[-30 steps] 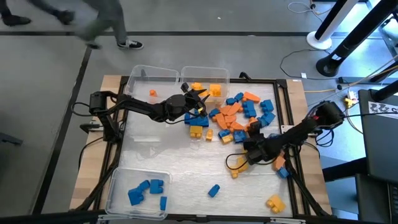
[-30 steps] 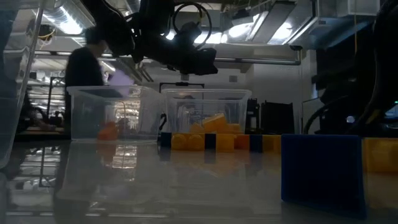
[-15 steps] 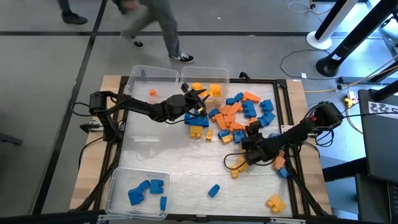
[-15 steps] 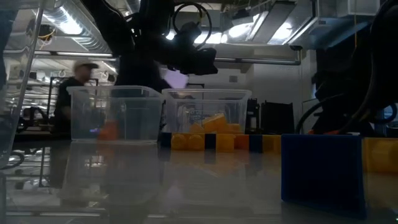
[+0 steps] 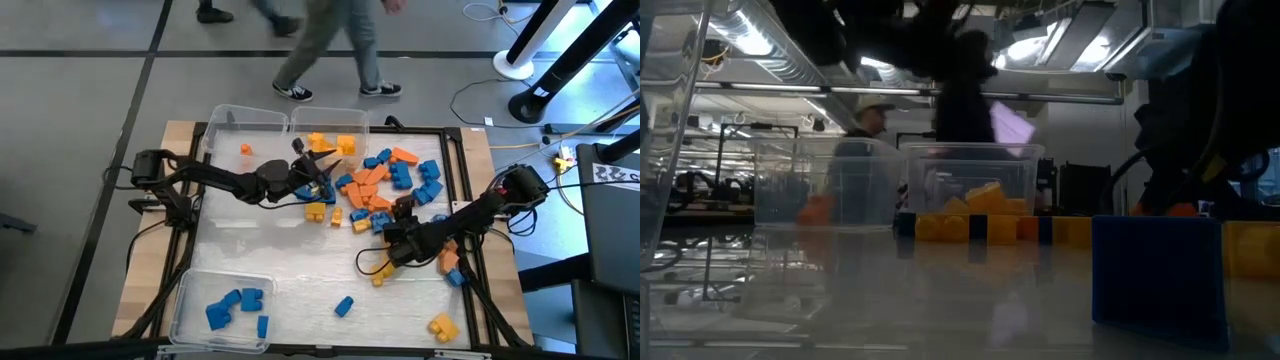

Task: Sort blocks
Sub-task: Put the orange game piece into the top left transparent bin

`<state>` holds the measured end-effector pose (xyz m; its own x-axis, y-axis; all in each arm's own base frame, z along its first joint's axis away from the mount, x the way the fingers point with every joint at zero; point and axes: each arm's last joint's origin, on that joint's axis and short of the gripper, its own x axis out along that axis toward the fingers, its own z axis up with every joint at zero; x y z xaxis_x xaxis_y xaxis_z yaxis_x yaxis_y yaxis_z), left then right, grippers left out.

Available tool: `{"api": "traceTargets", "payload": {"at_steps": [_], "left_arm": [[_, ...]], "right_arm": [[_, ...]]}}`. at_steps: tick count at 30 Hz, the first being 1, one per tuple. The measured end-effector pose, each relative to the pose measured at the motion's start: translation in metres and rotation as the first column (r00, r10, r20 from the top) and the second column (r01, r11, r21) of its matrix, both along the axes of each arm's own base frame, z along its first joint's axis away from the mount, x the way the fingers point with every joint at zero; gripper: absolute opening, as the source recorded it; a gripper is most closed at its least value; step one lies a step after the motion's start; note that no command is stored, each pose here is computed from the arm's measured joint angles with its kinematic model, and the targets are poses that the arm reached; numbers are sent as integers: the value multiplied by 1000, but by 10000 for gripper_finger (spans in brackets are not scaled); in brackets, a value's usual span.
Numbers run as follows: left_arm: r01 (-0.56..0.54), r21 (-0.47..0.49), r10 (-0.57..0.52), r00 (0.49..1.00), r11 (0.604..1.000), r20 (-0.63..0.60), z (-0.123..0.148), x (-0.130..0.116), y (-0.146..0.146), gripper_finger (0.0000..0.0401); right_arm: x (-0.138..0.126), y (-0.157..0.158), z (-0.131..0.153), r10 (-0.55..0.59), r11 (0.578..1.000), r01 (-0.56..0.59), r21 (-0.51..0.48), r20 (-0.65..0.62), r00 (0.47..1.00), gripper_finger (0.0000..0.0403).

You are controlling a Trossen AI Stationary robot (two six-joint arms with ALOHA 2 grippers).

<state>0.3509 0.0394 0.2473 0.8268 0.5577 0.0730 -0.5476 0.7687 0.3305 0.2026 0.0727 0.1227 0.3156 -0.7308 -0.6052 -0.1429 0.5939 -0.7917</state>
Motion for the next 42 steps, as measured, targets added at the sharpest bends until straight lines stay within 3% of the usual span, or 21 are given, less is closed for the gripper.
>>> {"api": "traceTargets", "payload": {"at_steps": [11, 20, 30, 36, 42], "left_arm": [[84, -3, -84, 994, 996, 74, 45, -25, -29, 123], [135, -137, -136, 991, 981, 0, 68, -61, -43, 123], [99, -318, -134, 987, 943, -91, 77, -104, -43, 123], [83, -325, -133, 982, 942, -136, 74, -108, -42, 123], [85, -328, -134, 983, 941, -129, 75, -109, -42, 123]], "right_arm": [[14, 7, 25, -1, 1000, 1, 14, -40, 999, 2], [32, 16, 66, 10, 1000, -10, 4, -47, 999, 1], [62, 29, 116, 137, 989, -136, -59, 22, 990, 1], [79, 30, 144, 194, 976, -186, -118, 65, 979, 1], [111, 8, 162, 270, 958, -256, -130, 109, 957, 1]]}}
